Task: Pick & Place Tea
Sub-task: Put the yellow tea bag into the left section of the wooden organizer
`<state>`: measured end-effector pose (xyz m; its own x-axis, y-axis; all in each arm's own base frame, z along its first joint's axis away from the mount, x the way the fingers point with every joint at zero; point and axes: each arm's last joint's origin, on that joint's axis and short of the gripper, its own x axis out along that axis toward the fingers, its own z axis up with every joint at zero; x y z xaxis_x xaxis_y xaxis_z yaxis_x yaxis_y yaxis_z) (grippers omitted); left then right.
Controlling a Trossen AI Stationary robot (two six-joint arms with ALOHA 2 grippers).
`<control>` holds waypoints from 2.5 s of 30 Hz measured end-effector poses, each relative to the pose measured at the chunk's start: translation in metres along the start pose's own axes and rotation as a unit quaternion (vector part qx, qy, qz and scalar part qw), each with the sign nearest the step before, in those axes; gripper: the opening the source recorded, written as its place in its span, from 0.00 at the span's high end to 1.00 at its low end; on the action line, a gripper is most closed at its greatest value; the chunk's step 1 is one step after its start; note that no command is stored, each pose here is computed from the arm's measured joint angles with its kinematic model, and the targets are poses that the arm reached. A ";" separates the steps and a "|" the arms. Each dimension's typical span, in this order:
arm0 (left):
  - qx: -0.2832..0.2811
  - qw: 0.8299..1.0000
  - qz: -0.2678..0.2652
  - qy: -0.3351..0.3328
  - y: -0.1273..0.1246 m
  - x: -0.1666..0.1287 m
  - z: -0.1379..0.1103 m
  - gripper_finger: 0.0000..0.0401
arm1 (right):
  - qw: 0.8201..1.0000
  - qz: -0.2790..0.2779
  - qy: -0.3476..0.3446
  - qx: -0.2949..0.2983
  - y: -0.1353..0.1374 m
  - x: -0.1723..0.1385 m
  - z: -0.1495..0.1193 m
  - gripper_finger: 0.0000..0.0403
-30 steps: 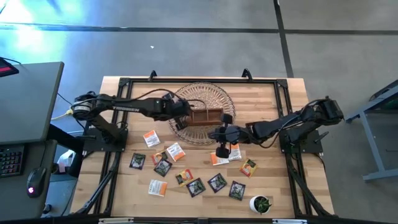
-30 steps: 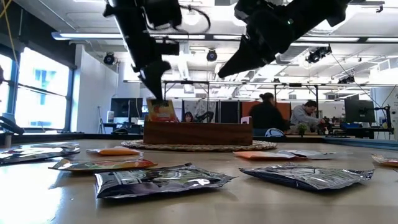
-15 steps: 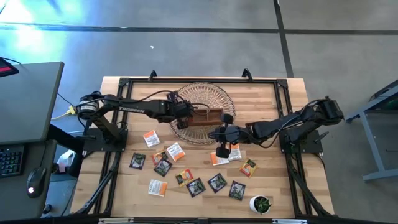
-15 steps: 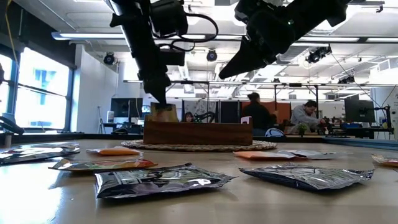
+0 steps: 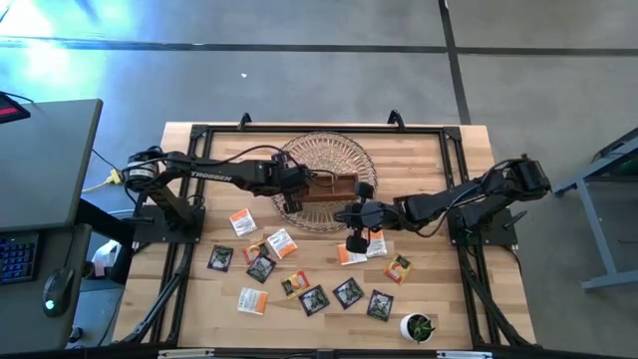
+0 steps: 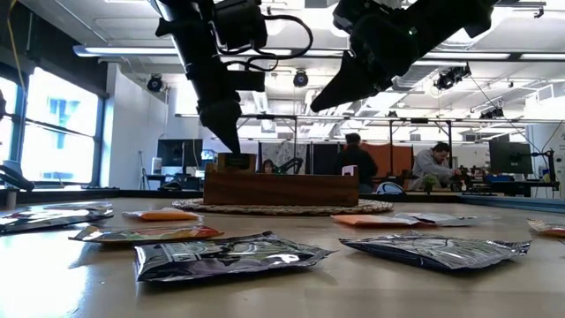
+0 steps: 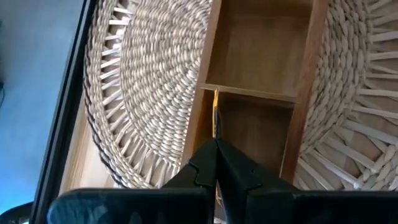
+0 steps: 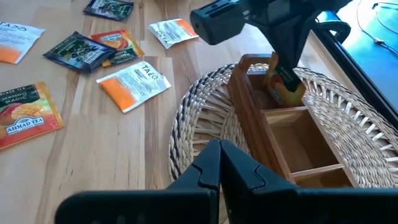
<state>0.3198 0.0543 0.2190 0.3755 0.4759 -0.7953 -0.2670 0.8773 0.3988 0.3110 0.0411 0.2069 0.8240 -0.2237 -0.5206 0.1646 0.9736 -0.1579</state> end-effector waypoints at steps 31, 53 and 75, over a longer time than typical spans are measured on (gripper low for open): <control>-0.016 0.995 0.099 -0.025 0.017 -0.026 0.016 0.63 | 0.996 0.070 -0.042 0.035 0.012 0.000 0.008 0.81; -0.124 0.981 -0.073 -0.129 0.077 -0.212 -0.045 0.78 | 0.982 0.129 0.056 0.129 -0.006 0.024 0.016 0.70; -0.181 0.909 -0.264 -0.268 0.021 -0.130 -0.133 0.78 | 0.849 0.042 0.495 0.180 0.049 -0.050 -0.060 0.70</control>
<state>0.1471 0.0027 0.2704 0.8882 0.0416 -0.4575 -0.1625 0.9600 -0.2281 0.2458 0.0970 0.1751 0.0112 0.0923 -0.9957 0.4290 0.8990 0.0882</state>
